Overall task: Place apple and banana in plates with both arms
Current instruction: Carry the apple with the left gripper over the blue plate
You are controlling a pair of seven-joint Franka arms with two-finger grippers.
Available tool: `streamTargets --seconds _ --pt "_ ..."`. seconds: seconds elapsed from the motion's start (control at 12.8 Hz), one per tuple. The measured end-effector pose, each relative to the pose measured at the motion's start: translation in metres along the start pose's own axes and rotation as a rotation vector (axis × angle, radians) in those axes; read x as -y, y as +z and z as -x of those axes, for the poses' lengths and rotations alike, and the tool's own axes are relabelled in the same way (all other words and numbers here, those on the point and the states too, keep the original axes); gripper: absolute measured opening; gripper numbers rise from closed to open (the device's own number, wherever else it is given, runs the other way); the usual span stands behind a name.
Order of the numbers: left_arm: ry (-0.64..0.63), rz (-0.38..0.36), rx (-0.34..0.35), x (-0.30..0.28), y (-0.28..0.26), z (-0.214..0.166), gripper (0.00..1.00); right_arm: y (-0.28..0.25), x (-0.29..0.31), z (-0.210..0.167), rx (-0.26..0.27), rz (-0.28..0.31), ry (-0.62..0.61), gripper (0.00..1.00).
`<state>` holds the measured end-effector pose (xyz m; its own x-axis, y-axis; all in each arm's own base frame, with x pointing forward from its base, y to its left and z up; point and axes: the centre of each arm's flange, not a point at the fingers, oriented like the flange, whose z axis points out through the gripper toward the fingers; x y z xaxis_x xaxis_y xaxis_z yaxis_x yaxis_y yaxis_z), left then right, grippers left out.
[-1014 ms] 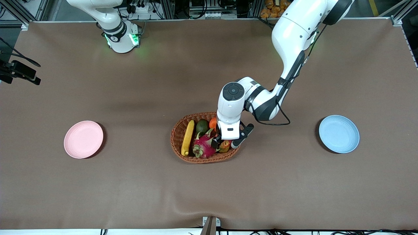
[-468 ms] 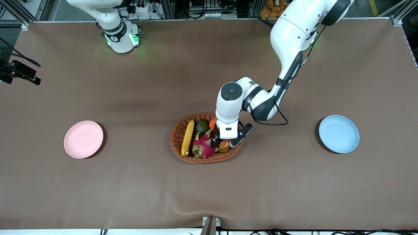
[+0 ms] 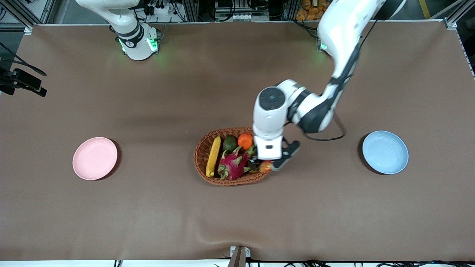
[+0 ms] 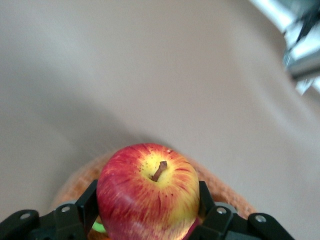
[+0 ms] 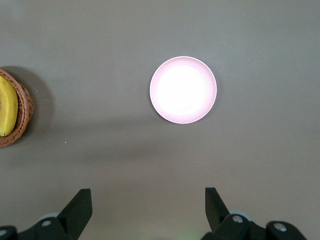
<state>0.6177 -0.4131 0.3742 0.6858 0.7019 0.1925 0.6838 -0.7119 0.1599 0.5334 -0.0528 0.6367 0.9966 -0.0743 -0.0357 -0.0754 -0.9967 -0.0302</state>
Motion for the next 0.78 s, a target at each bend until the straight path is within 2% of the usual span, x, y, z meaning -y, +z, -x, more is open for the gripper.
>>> streamTargets --seconds 0.16,0.31,0.55,0.78 --pt "0.040 -0.039 0.009 0.028 -0.062 -0.077 0.79 0.000 0.003 0.000 0.000 0.000 -0.007 1.00" --pt "0.102 -0.107 0.029 0.076 -0.088 -0.163 0.79 0.001 0.008 0.000 0.002 0.001 -0.016 1.00" --pt "0.243 -0.218 0.101 0.158 -0.071 -0.269 0.79 0.003 0.013 -0.001 0.007 0.001 -0.023 1.00" --pt "0.302 -0.257 0.219 0.251 -0.033 -0.344 0.79 0.005 0.014 -0.003 0.011 0.002 -0.025 1.00"
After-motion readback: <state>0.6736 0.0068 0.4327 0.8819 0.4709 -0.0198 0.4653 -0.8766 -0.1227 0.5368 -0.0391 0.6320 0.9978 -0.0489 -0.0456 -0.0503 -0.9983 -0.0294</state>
